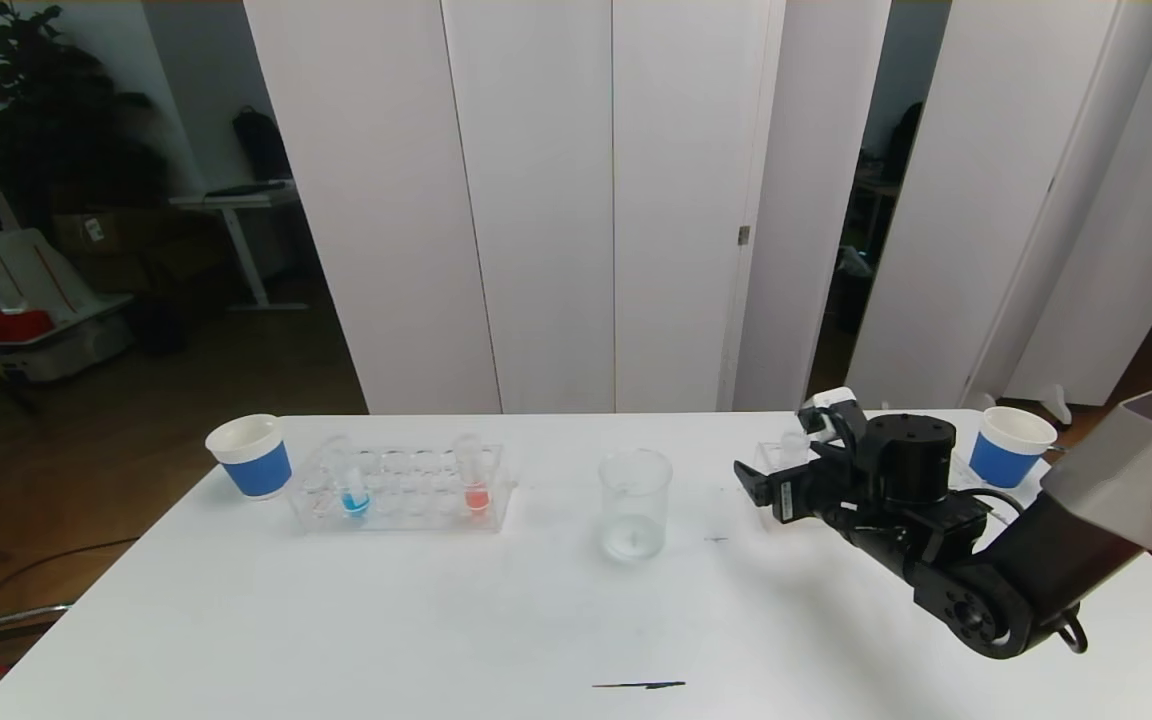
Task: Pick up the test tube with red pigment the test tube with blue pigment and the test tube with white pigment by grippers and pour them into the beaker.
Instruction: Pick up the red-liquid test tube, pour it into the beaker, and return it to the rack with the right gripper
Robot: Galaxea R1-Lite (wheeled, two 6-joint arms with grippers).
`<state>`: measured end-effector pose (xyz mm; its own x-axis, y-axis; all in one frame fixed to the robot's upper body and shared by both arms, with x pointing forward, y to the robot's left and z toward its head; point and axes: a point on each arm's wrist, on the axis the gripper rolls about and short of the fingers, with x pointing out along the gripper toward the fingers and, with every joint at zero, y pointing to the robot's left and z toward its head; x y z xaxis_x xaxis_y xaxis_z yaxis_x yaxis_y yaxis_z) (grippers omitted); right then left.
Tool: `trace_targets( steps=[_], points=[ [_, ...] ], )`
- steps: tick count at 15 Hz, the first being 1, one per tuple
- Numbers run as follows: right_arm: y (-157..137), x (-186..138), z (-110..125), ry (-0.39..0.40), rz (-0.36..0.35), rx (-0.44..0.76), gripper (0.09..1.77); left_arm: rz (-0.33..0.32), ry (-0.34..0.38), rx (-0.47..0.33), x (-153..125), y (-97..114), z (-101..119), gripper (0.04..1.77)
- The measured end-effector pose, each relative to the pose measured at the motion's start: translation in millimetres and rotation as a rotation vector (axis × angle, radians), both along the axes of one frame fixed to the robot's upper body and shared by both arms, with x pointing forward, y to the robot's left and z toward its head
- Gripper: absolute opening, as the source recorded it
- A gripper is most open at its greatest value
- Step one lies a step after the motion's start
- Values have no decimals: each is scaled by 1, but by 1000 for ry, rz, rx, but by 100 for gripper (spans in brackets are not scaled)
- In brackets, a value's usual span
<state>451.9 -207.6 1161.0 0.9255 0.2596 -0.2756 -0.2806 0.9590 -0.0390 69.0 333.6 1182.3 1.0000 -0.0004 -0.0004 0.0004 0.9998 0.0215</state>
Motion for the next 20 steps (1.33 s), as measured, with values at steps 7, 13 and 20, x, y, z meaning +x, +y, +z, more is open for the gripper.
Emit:
trace_targets(
  steps=[7, 13, 20],
  points=[
    [0, 6, 0, -5, -16, 13, 41, 0, -2, 0, 0, 0, 0, 175],
    [0, 6, -1, -1, -13, 16, 58, 0, 0, 0, 0, 0, 0, 175],
    [-1, 7, 1, -3, -15, 21, 58, 0, 0, 0, 0, 0, 0, 175]
  ],
)
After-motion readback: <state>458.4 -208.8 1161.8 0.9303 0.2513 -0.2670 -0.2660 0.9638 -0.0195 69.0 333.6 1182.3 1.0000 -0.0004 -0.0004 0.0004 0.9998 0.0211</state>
